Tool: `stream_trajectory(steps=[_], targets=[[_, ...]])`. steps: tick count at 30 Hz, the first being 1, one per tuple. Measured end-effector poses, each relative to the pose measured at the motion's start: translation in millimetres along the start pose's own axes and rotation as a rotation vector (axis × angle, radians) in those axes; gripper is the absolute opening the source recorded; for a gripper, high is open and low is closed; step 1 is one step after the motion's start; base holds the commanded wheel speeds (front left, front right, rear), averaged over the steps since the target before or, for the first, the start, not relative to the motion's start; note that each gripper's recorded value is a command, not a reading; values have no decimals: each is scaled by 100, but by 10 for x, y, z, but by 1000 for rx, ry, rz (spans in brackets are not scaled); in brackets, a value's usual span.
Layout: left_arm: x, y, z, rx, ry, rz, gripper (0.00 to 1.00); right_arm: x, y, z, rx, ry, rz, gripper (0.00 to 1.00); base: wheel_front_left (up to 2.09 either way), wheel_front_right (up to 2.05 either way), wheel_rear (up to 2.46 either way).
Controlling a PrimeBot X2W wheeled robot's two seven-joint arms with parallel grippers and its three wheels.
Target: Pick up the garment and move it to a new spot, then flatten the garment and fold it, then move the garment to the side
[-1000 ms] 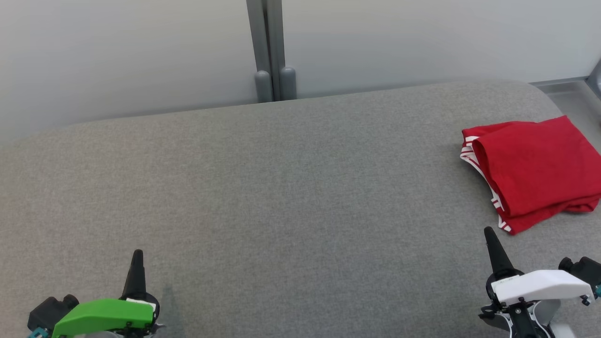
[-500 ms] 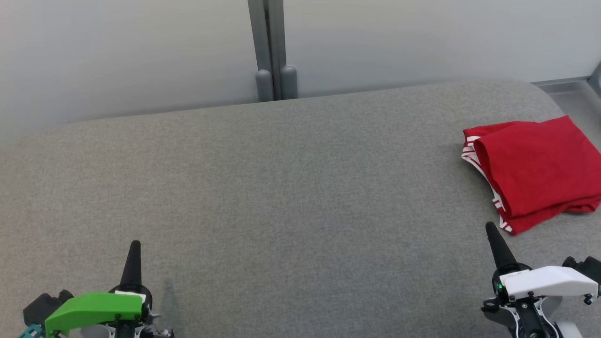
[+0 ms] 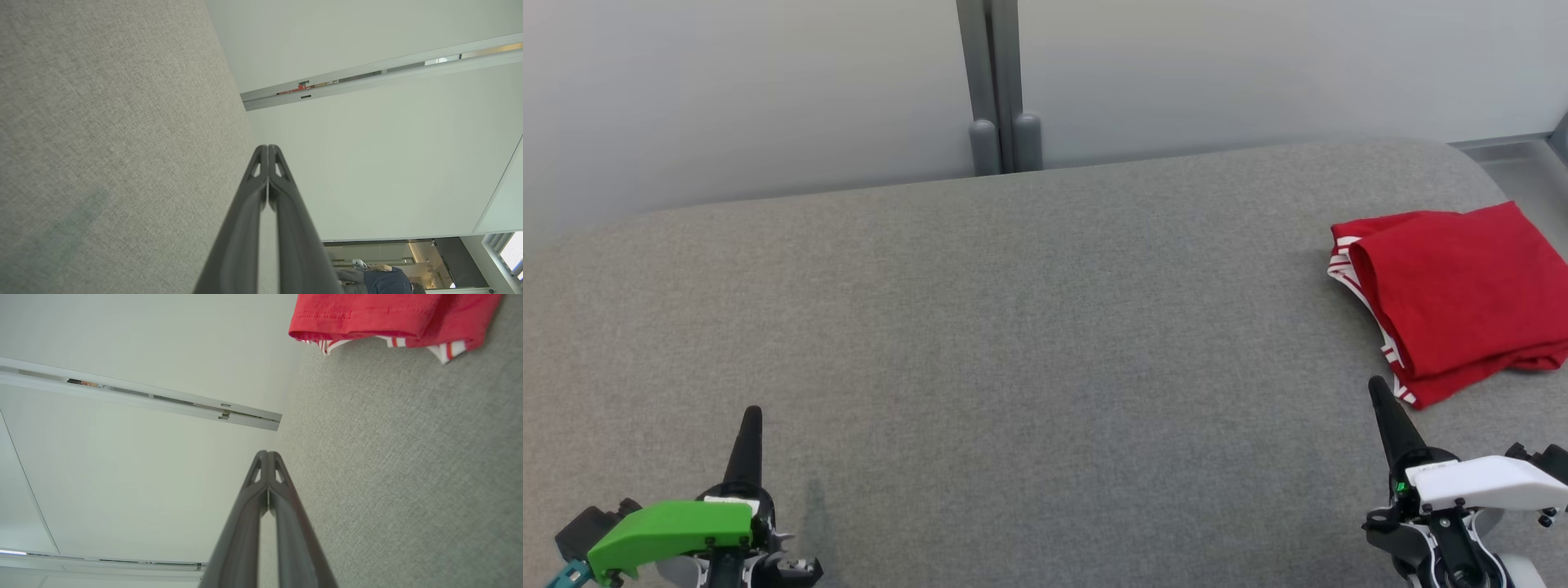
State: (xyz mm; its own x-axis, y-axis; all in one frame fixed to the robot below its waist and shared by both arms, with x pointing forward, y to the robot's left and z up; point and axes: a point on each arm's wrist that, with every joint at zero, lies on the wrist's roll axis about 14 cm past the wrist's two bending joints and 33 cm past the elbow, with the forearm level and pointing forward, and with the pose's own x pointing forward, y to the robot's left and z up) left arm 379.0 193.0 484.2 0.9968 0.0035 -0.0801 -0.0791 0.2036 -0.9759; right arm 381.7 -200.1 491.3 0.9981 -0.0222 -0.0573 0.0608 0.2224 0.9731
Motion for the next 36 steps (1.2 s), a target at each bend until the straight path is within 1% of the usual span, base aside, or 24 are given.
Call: stream_trajectory(steps=[21, 32, 36], targets=[[47, -115, 61, -148, -1, -41, 0, 32, 81, 11, 159, 12, 31, 0, 0, 0, 0], [64, -172, 98, -211, -3, -64, 0, 51, 128, 16, 230, 18, 49, 0, 0, 0, 0], [69, -182, 101, -211, -3, -67, 0, 51, 130, 17, 230, 18, 50, 0, 0, 0, 0]])
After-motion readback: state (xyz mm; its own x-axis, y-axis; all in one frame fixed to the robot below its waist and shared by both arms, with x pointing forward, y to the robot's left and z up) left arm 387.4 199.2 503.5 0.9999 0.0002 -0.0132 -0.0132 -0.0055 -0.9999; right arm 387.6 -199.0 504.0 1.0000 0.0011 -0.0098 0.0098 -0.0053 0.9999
